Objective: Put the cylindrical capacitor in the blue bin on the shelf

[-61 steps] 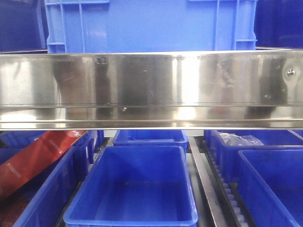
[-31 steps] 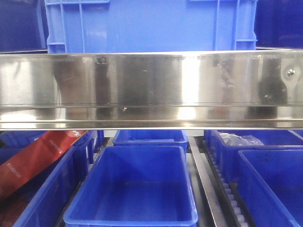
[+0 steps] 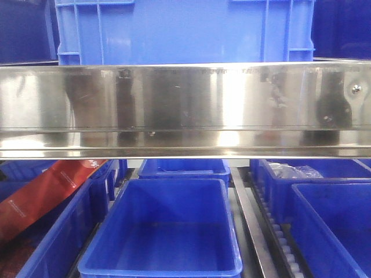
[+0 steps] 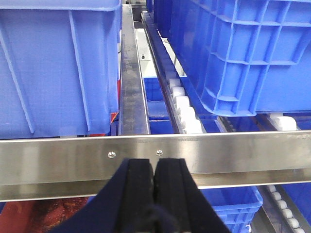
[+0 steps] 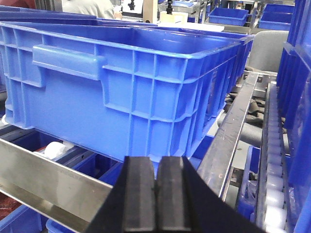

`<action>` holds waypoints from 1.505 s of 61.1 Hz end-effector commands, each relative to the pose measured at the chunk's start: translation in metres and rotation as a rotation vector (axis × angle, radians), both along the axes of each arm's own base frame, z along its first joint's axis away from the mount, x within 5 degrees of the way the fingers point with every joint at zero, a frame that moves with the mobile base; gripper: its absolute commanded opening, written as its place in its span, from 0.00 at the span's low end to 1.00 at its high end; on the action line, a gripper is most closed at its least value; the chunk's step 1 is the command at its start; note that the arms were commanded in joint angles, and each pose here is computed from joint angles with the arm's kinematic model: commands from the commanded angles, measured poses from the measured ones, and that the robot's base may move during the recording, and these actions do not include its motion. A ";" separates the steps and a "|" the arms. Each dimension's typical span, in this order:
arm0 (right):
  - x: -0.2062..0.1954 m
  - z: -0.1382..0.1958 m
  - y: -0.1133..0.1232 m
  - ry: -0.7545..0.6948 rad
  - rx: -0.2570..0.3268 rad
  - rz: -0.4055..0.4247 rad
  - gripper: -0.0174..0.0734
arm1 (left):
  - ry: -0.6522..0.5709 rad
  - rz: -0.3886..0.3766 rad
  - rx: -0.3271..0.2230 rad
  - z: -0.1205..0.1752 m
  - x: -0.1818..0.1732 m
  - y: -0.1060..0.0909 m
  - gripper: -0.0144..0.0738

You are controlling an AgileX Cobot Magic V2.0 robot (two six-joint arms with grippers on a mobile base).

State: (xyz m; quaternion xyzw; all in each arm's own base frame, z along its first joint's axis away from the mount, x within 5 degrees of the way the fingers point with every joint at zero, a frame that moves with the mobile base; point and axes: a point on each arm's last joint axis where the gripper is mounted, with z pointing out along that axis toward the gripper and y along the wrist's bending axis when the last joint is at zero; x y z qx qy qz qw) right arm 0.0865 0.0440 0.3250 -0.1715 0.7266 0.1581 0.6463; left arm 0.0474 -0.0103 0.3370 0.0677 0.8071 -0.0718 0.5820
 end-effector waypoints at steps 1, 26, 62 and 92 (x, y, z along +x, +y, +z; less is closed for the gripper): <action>-0.001 0.002 -0.001 -0.030 0.002 -0.003 0.02 | -0.020 0.007 -0.008 0.001 0.000 0.000 0.04; 0.000 0.002 -0.001 -0.032 0.003 -0.004 0.02 | -0.326 0.092 -0.012 -0.073 0.001 0.005 0.04; -0.001 0.003 -0.001 -0.040 0.007 -0.004 0.02 | -0.348 0.125 -0.032 -0.129 0.009 0.006 0.04; -0.001 0.003 -0.001 -0.040 0.007 -0.004 0.02 | -0.348 0.125 -0.032 -0.129 0.009 0.006 0.04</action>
